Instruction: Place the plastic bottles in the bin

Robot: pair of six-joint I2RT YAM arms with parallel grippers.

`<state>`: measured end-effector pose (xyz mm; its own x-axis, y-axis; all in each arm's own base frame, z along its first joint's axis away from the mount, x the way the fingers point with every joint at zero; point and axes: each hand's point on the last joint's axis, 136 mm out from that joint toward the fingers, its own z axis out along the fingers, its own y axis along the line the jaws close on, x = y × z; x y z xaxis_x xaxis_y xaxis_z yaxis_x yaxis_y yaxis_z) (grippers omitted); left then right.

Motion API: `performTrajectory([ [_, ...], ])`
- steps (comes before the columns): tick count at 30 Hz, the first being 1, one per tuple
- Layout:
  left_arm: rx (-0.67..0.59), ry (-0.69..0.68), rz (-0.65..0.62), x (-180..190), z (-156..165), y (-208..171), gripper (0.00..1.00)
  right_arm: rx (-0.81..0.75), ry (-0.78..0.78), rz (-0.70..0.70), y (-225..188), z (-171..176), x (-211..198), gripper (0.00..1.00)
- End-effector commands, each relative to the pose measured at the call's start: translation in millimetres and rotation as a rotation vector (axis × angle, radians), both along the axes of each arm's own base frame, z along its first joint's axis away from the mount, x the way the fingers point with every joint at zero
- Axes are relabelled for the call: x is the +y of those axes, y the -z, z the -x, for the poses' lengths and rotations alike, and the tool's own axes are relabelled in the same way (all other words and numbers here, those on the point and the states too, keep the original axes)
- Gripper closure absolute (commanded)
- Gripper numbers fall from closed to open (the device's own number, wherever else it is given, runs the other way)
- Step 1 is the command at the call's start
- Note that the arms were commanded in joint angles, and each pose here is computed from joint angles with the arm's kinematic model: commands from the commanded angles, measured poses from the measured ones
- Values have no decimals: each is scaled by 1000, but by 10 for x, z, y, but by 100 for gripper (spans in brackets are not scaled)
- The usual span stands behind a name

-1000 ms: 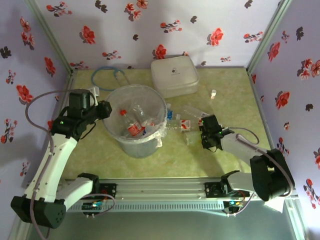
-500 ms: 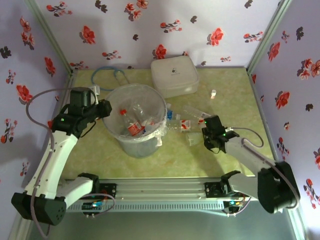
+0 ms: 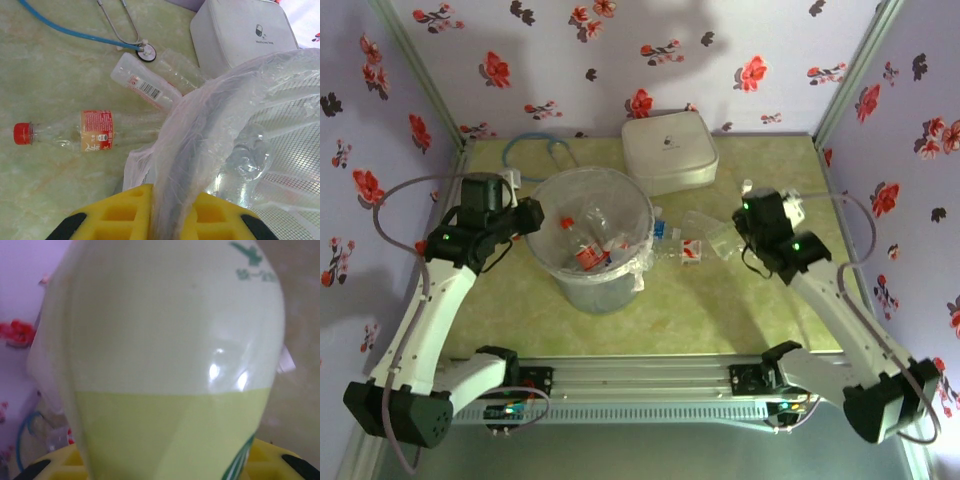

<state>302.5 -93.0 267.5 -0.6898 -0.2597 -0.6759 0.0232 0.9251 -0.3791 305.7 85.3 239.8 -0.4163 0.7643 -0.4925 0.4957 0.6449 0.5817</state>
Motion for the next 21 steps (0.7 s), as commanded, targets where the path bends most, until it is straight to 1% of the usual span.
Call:
performTrajectory([
  [1,1,-18,-43,47,-88,103,100,-133,-216,240,-672,-238,286,96],
  [2,-2,-14,-43,40,-90,94,100,-160,-273,273,-821,-298,427,100],
  [6,-9,-7,-51,41,-94,53,100,-286,-447,332,-1308,-407,1005,100],
  [9,-13,-8,-50,47,-80,40,100,-387,-525,409,-1684,-376,1297,100],
  [11,-10,-7,-50,45,-73,54,100,-465,-631,375,-1851,-306,1598,100],
  [12,-8,-10,-48,48,-74,61,100,-503,-700,324,-1925,-253,1797,100],
  [14,-7,-7,-35,26,-79,71,100,-541,-855,255,-1985,-144,2173,100],
  [16,-10,8,-6,-26,-78,62,100,-512,-953,237,-1934,-61,2466,100],
  [19,-24,17,16,-60,-79,47,100,-478,-1064,239,-1744,55,2862,100],
  [21,-27,17,13,-54,-74,40,100,-420,-1124,248,-1537,121,3065,100],
])
